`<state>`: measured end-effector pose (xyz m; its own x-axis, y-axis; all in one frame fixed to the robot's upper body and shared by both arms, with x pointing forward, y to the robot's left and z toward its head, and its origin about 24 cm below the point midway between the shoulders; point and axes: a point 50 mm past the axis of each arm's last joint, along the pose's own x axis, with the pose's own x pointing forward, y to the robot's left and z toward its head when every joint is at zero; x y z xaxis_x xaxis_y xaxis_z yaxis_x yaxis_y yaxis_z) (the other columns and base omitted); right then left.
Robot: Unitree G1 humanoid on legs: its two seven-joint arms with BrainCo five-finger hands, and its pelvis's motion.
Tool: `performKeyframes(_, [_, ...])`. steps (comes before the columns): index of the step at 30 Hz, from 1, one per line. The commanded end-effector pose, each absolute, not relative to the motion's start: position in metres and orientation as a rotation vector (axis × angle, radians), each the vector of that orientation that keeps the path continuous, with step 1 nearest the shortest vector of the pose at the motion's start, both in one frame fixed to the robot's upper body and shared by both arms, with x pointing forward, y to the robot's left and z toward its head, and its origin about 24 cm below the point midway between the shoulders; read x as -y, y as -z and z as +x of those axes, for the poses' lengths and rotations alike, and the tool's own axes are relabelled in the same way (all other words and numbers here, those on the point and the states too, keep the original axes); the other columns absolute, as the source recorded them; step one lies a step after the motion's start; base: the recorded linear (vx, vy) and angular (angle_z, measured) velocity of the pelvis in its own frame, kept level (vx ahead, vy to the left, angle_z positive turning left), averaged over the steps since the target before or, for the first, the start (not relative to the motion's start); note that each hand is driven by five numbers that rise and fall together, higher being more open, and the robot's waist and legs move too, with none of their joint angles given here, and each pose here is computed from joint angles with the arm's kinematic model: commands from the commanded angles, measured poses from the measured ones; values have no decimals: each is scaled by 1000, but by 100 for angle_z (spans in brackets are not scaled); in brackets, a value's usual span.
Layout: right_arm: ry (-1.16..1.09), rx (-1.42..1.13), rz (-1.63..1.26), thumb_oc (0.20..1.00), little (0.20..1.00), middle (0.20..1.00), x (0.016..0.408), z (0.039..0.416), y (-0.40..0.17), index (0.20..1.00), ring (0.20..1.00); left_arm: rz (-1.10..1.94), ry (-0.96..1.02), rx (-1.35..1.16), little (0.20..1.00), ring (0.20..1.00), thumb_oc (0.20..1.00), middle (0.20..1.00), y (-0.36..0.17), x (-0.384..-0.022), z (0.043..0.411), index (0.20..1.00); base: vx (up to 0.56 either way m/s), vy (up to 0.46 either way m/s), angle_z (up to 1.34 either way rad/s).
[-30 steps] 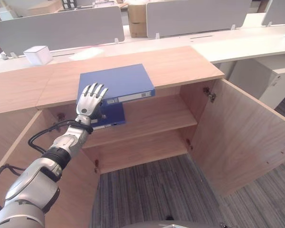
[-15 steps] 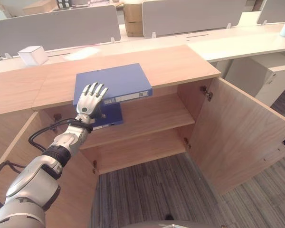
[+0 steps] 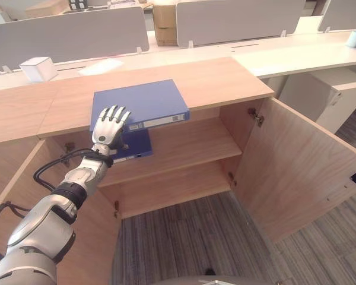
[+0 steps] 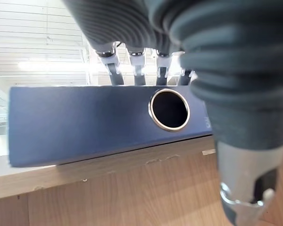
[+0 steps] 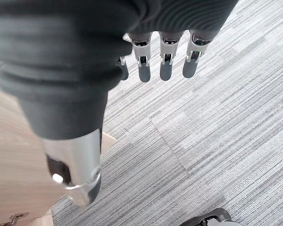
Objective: Put the empty folder in the office cabinet
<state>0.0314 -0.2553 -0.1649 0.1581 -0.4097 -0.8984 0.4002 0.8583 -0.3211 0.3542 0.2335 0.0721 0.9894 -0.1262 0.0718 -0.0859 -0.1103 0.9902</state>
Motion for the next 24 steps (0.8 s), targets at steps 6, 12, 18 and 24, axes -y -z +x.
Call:
performKeyframes(6, [645,-1255,-49,1000,1000,1000,275,35,158,1000,1000,1708,-184,225,1000,1000,1000,1000,-139,-253,381,1000,-1,3,-1])
performKeyframes(12, [651,-1248,-45,1000,1000,1000,276,35,158,1000,1000,1706,-201,210,1000,1000,1000,1000,-140,-258,381,1000,-4,5,-2])
performKeyframes(18, [663,-1237,-40,1000,1000,1000,277,37,157,1000,1000,1717,-218,204,1000,1000,1000,1000,-143,-263,381,1000,-6,6,-1])
performKeyframes(24, [673,-1209,-35,1000,1000,1000,279,42,156,1000,1000,1741,-234,228,1000,1000,1000,1000,-153,-264,383,1000,-22,7,-3])
